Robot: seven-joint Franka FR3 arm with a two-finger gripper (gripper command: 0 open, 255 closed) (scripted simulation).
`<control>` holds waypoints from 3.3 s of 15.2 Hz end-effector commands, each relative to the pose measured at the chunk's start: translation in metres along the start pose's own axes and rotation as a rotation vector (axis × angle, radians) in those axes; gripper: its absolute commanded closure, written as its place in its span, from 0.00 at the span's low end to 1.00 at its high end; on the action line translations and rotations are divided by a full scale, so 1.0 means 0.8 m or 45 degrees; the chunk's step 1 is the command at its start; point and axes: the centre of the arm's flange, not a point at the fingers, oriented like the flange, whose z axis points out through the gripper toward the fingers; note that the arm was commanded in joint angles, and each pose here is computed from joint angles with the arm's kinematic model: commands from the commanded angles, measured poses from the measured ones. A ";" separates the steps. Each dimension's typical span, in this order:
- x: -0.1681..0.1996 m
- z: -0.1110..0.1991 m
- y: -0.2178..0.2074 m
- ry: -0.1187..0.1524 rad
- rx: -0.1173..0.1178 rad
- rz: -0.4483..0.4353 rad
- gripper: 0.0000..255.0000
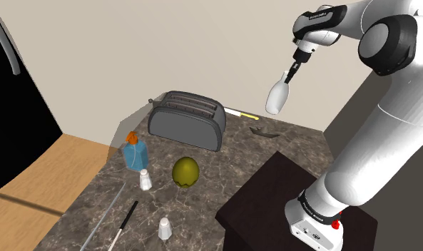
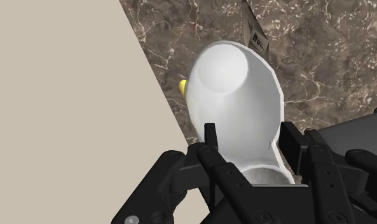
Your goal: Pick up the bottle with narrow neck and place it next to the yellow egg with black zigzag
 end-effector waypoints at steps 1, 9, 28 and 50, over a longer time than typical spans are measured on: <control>0.001 -0.014 0.000 0.000 0.000 0.000 1.00; 0.005 -0.067 0.000 0.000 0.000 0.000 1.00; 0.014 -0.192 -0.001 0.000 0.000 0.000 1.00; 0.059 -0.205 -0.311 0.000 0.000 0.000 1.00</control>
